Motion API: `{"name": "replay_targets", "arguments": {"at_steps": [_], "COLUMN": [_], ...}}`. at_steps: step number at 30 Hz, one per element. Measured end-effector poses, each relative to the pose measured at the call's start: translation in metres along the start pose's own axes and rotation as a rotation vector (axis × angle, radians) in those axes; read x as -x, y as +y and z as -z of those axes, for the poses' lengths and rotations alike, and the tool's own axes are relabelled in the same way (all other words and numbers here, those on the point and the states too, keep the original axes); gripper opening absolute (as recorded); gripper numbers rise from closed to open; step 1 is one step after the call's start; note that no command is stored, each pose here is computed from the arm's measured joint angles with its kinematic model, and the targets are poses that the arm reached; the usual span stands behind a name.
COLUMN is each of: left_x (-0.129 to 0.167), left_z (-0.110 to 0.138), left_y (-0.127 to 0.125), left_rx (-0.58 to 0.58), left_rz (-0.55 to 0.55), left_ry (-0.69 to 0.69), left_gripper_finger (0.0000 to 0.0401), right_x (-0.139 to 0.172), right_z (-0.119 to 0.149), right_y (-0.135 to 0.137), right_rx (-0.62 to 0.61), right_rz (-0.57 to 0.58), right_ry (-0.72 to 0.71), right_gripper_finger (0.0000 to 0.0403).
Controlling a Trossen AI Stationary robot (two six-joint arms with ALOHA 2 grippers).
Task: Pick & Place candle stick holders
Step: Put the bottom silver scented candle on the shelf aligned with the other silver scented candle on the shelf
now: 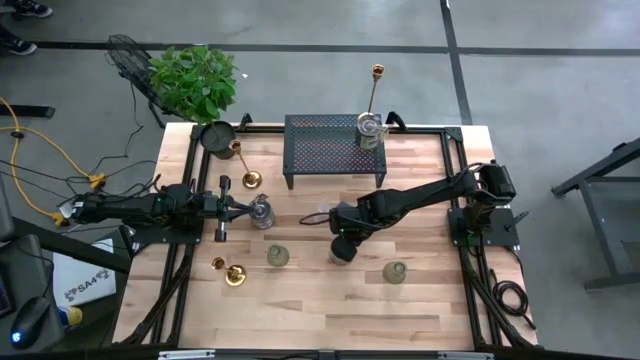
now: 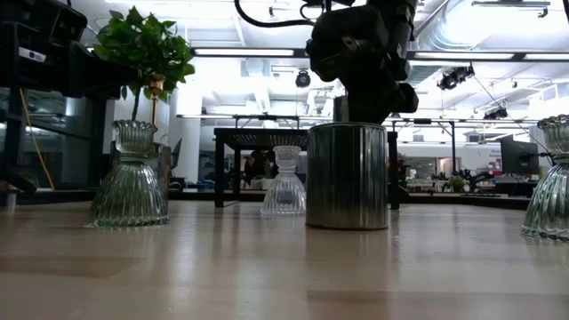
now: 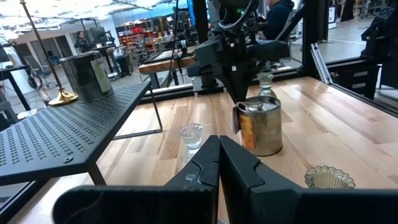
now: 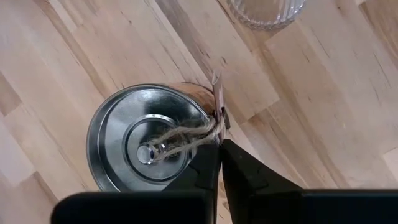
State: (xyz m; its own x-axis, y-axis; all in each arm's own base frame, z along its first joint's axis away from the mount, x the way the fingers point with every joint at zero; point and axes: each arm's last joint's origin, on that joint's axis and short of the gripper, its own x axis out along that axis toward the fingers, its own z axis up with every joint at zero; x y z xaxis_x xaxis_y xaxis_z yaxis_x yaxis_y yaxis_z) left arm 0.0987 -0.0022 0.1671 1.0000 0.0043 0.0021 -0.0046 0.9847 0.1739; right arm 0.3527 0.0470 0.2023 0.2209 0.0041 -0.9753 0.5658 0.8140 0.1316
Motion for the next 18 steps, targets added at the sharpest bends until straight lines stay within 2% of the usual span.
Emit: {"name": "replay_targets", "arguments": {"at_steps": [18], "left_x": [0.0], "left_z": [0.0], "left_y": [0.0], "left_rx": [0.0], "left_rz": [-0.001], "left_ry": [-0.001], "left_gripper_finger": [0.0], "right_x": [0.018], "right_z": [0.005], "right_y": [-0.003], "right_rx": [0.065], "right_rz": [-0.015], "right_ry": [-0.007], "right_gripper_finger": [0.0004]}}
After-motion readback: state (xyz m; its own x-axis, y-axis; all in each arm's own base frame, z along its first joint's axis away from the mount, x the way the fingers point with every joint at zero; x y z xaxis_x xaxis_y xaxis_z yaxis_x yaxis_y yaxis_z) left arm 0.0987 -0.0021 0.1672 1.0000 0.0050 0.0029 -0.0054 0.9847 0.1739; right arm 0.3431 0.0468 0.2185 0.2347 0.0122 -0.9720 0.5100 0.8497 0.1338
